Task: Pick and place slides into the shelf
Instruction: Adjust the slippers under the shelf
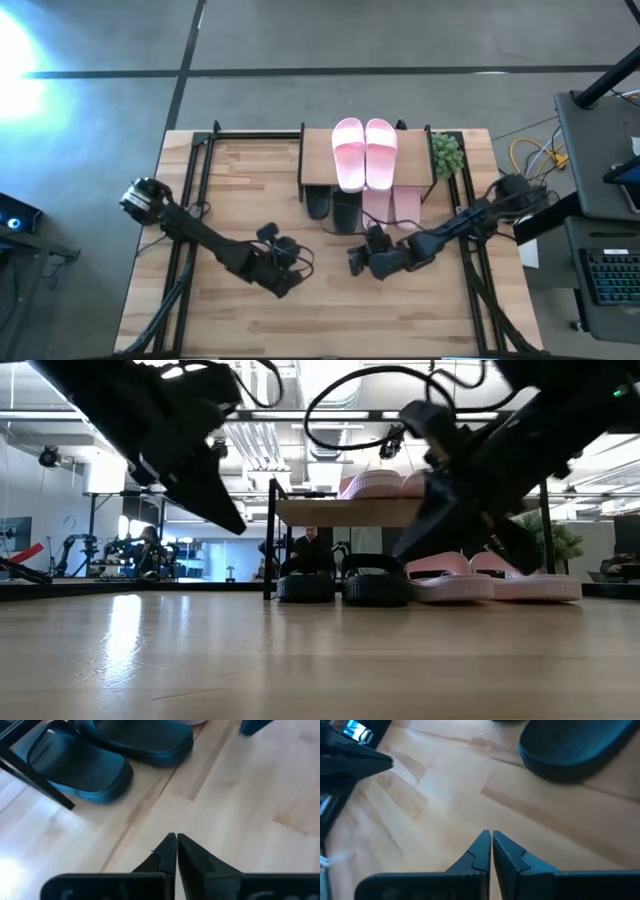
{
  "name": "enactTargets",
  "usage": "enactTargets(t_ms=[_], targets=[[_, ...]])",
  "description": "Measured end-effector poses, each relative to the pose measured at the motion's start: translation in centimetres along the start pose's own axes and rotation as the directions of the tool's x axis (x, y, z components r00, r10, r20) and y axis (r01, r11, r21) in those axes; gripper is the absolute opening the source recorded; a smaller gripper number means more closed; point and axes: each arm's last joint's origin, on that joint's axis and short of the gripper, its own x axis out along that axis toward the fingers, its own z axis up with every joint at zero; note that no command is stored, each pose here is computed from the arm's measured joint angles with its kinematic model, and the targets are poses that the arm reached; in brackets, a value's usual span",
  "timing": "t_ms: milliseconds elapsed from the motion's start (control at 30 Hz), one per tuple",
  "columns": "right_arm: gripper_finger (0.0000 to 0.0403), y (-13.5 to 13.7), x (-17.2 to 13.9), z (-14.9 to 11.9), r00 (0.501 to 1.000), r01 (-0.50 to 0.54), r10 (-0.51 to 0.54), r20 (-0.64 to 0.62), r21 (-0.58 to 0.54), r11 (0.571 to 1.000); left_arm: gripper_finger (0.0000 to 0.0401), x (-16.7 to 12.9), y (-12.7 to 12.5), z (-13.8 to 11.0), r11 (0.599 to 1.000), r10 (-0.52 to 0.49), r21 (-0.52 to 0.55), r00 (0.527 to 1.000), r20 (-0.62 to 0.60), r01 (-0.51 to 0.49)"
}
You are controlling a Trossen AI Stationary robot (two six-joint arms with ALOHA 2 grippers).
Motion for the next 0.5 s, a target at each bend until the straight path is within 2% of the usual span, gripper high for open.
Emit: enactTargets(t_ms=[133,300,500], targets=[[0.0011,0.1,1.3,0.4,0.999,0.028,-0.027,0.017,-0.065,0.998,0.0000,-0.4,0.9,-0.8,0.999,0.002,-0.038,1.000,-0.003,-0.002],[0.0011,-0.2,3.0,1.2,0.995,0.086,-0.080,0.060,-0.095,0.992,0.0000,-1.2,1.8,-0.9,0.999,-0.010,-0.051,1.000,0.008,0.011],[0.0011,-0.9,4.5,2.6,0.977,0.167,-0.154,0.150,-0.075,0.983,0.0000,-1.6,2.3,-0.9,0.998,-0.015,-0.054,1.000,0.013,0.016]])
